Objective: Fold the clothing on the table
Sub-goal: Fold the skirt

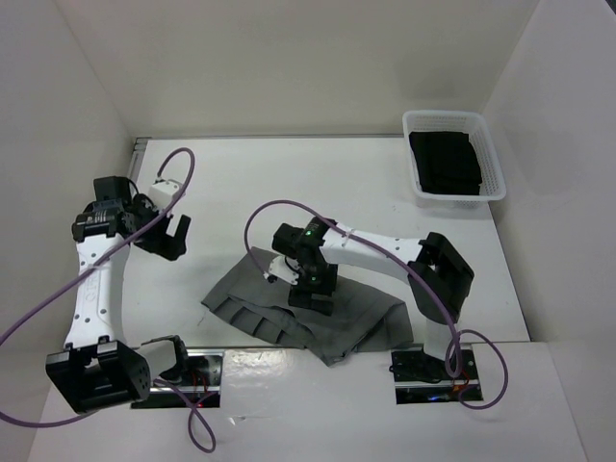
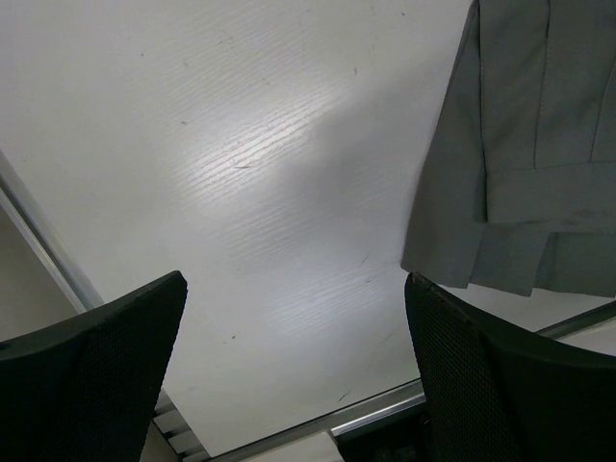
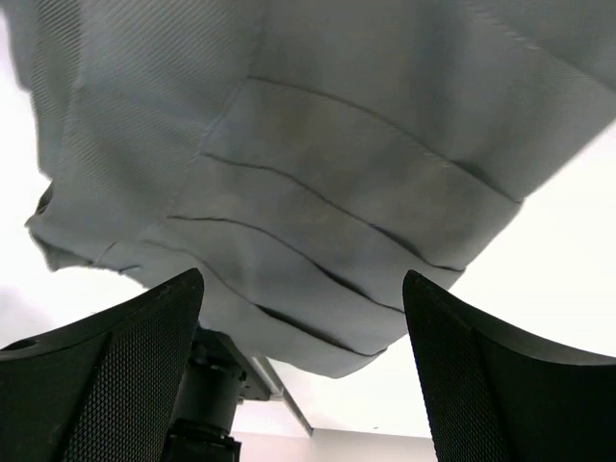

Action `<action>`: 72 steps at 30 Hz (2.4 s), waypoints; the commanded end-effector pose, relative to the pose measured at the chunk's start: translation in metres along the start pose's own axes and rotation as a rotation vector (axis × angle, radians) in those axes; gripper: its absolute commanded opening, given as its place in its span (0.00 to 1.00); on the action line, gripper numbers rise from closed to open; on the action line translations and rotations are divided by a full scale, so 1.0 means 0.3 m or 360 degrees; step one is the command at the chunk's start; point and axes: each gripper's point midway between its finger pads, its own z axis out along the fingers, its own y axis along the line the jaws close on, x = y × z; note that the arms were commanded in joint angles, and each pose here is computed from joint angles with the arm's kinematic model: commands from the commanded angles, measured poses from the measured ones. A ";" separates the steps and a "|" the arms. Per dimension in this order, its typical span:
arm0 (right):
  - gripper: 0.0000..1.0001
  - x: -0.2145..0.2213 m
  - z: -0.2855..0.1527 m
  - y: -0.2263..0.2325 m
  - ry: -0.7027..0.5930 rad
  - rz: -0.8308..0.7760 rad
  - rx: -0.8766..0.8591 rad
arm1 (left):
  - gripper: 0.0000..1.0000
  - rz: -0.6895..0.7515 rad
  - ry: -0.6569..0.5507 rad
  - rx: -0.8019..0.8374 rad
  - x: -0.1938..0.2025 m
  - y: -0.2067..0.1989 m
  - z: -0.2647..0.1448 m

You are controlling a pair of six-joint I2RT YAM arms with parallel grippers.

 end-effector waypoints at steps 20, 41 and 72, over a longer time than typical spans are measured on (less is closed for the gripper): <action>0.91 0.058 0.319 -0.109 0.0265 -0.0015 -0.0003 | 1.00 -0.0333 0.0003 -0.0237 0.010 0.219 0.006; 0.91 -0.281 0.121 -0.757 -0.0177 -0.0026 0.0960 | 1.00 -0.0397 0.0030 -0.0183 -0.013 0.297 0.087; 0.92 -0.043 -0.478 -0.918 -0.0952 0.0679 0.0911 | 1.00 -0.0445 -0.0039 0.0530 -0.204 0.113 0.360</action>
